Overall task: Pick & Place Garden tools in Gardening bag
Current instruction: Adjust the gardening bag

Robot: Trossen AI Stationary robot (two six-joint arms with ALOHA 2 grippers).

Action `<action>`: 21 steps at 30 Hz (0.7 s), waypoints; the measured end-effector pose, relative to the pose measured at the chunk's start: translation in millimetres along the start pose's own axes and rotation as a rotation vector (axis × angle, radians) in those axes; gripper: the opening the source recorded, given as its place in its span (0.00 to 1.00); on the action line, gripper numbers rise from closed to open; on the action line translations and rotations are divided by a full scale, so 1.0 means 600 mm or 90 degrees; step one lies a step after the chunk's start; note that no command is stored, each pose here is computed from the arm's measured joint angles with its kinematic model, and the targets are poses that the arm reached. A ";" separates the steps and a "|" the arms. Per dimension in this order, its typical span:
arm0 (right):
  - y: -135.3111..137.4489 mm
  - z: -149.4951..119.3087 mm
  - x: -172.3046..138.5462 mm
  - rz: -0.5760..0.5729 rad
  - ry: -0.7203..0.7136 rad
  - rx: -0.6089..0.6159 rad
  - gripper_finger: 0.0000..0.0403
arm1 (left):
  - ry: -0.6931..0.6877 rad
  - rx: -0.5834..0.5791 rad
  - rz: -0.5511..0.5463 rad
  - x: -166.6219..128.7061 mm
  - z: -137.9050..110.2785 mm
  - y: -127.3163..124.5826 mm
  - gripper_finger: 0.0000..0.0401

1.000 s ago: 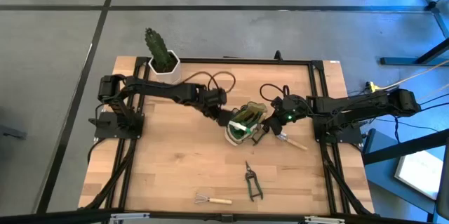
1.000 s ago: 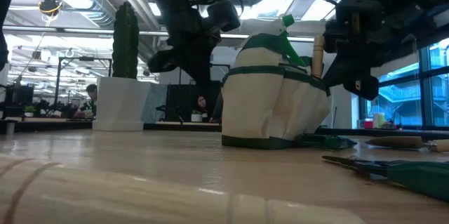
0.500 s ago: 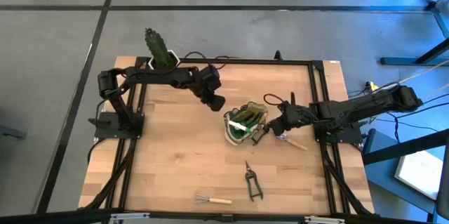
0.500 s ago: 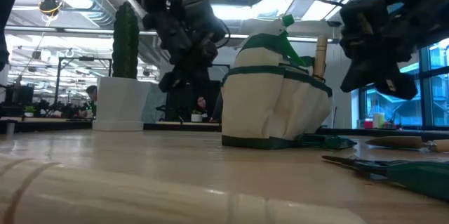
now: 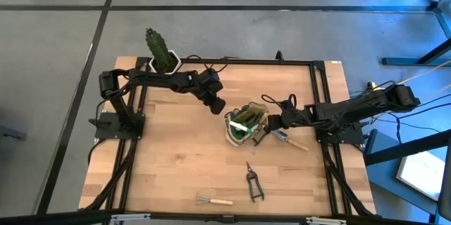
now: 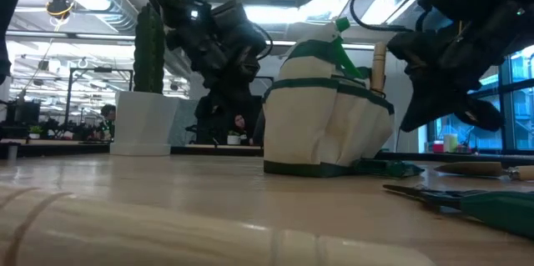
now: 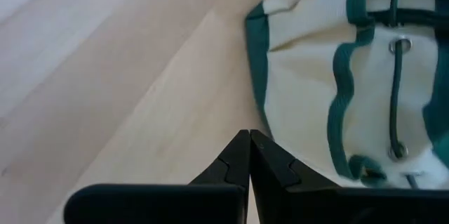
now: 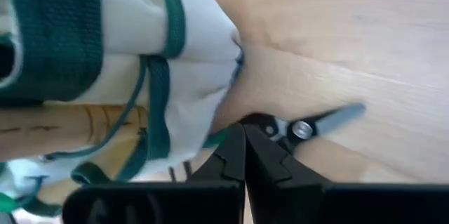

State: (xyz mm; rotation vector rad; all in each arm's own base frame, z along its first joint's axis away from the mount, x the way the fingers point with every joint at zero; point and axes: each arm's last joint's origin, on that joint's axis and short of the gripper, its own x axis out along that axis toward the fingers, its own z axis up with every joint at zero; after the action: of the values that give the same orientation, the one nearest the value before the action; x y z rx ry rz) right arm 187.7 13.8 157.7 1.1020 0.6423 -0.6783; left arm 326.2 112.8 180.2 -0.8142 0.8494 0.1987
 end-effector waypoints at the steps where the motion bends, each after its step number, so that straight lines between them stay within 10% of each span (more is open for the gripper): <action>1: 0.002 0.001 0.003 0.006 -0.003 0.004 0.00 | 0.001 0.000 -0.002 0.001 0.000 0.000 0.01; 21: 0.041 0.043 0.015 -0.034 -0.028 -0.058 0.00 | 0.065 0.039 -0.079 0.034 -0.048 -0.075 0.00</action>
State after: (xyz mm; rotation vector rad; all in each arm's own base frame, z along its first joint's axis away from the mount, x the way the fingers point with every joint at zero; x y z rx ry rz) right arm 215.5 -4.5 172.9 0.9860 0.6614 -0.7102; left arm 343.7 58.2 179.2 -0.8227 0.8930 0.0214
